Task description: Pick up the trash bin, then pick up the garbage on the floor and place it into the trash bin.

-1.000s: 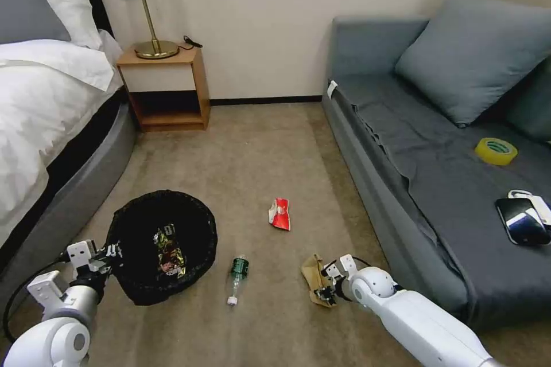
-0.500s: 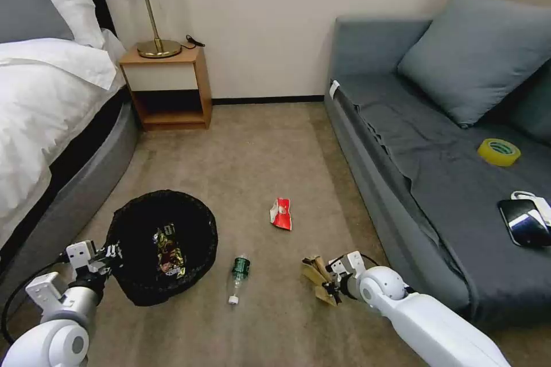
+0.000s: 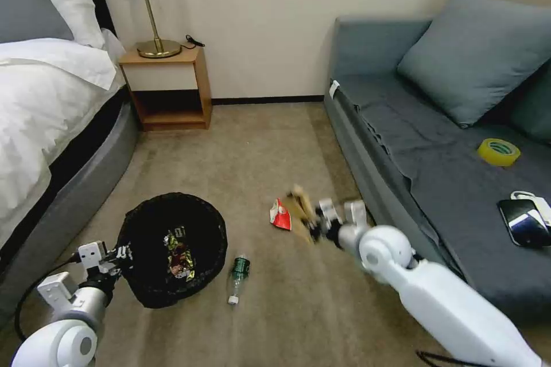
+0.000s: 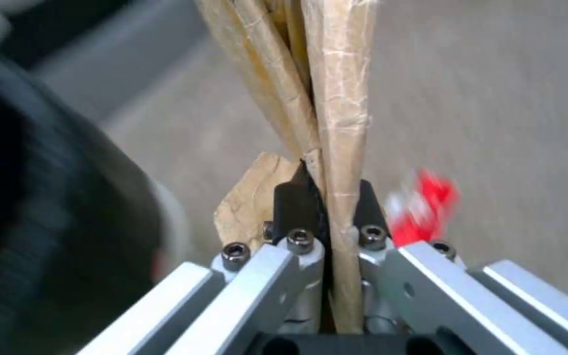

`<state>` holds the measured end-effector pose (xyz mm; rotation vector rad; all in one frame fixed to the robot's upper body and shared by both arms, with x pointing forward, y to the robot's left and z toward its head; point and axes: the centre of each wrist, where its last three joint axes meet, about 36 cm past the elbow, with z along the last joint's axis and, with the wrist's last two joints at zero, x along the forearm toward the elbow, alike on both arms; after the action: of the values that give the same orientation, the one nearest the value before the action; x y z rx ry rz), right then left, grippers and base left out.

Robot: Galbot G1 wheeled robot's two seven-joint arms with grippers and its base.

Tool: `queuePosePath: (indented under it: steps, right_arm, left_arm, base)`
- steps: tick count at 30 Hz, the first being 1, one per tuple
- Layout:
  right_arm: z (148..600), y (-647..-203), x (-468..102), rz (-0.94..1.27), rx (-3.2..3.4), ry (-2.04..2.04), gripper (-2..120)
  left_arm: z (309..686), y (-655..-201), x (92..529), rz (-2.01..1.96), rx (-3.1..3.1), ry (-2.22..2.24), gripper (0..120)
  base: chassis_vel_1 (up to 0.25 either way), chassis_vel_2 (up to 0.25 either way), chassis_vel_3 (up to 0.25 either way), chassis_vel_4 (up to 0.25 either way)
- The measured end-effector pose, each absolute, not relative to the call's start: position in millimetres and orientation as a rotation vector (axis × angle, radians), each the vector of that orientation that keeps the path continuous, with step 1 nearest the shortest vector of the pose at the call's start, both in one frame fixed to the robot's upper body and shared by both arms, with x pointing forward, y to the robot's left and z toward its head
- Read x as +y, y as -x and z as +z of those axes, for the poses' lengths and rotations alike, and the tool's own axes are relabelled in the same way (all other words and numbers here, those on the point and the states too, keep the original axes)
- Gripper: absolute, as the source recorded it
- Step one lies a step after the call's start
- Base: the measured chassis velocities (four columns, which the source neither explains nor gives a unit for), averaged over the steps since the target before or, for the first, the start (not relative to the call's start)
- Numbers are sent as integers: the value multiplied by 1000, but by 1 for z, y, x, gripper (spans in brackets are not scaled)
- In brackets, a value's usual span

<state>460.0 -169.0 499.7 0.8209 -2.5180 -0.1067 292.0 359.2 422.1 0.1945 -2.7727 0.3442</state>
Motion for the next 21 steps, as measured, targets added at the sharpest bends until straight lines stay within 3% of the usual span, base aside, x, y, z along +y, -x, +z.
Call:
queuePosePath:
  steps: [2, 7, 17, 21]
  right_arm:
    - [532, -448, -145, -128, -2545, -959, 0]
    - [559, -419, -101, -148, -2500, -1170, 0]
    - [539, -385, -7, -142, -2357, -1399, 0]
    - [523, -385, 5, -124, -2341, -1387, 0]
  left_arm:
    - [422, -292, 356, 345, -2769, -186, 4]
    - [421, -292, 350, 351, -2763, -172, 4]
    - [423, -289, 340, 373, -2762, -156, 4]
    - [424, -287, 338, 378, -2763, -155, 4]
  base:
    - [0, 0, 0, 0]
    - [0, 0, 0, 0]
    - [0, 0, 0, 0]
    - [0, 0, 0, 0]
